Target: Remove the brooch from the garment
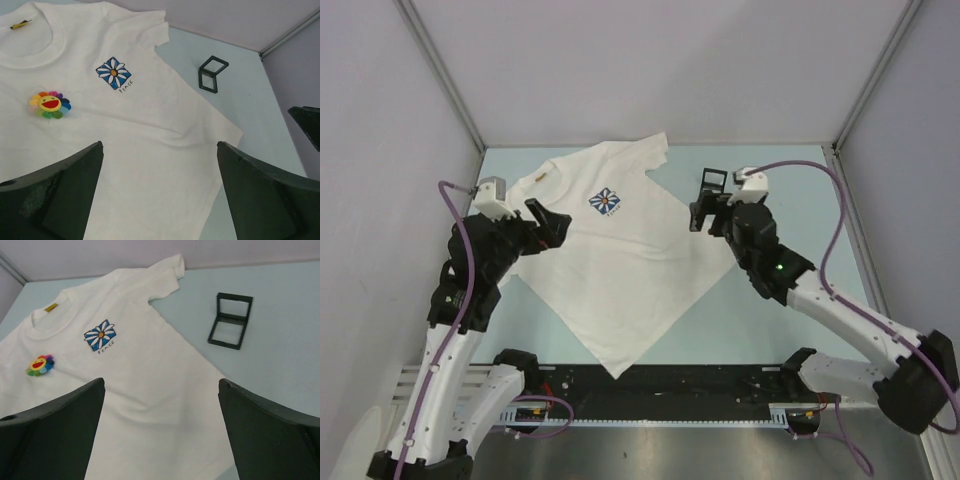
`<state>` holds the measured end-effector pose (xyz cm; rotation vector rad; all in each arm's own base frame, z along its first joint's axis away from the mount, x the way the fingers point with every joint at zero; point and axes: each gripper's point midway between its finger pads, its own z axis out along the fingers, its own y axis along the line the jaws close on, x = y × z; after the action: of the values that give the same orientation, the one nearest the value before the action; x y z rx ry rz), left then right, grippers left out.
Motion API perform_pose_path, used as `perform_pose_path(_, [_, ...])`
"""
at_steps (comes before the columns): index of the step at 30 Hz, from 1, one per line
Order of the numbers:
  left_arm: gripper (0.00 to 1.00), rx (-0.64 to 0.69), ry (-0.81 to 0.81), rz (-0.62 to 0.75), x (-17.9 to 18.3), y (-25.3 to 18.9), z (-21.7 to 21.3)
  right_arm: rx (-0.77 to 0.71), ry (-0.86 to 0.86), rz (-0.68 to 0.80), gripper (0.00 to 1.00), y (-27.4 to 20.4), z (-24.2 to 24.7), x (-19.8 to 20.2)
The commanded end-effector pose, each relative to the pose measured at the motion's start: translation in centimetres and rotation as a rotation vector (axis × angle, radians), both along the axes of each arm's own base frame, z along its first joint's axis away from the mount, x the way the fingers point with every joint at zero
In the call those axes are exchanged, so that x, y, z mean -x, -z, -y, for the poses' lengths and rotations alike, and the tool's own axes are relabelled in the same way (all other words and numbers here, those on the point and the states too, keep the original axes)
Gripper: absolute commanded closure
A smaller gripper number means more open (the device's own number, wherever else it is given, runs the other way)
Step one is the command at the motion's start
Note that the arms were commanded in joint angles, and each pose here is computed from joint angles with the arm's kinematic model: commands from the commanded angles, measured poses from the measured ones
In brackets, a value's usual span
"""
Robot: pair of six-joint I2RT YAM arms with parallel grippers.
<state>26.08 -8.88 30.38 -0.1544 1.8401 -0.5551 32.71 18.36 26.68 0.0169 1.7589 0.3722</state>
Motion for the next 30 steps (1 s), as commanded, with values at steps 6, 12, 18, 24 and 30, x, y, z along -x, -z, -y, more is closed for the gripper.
perform_pose_path(6, [0.0, 0.11, -0.127, -0.189, -2.1, 3.9, -0.9, 0.069, -0.012, -0.023, 0.0, 2.4, -12.5, -5.5])
perform_pose_path(12, [0.0, 0.37, -0.284, -0.241, -4.8, 6.3, -4.5, 0.189, -0.253, -0.049, 0.0, 7.6, -20.8, -6.9])
perform_pose_path(18, [0.03, 0.517, -0.439, -0.146, -6.6, 9.9, -9.3, 0.318, -0.478, -0.027, 0.0, 10.8, -28.4, -8.2])
perform_pose_path(24, [0.21, 0.487, -0.555, -0.113, -8.2, 12.6, -12.7, 0.514, -0.585, -0.069, 0.12, 15.6, -34.2, -9.5])
perform_pose_path(30, [0.35, 0.547, -0.603, -0.159, -9.0, 16.4, -14.9, 0.527, -0.68, -0.028, 0.16, 18.0, -36.4, -8.8])
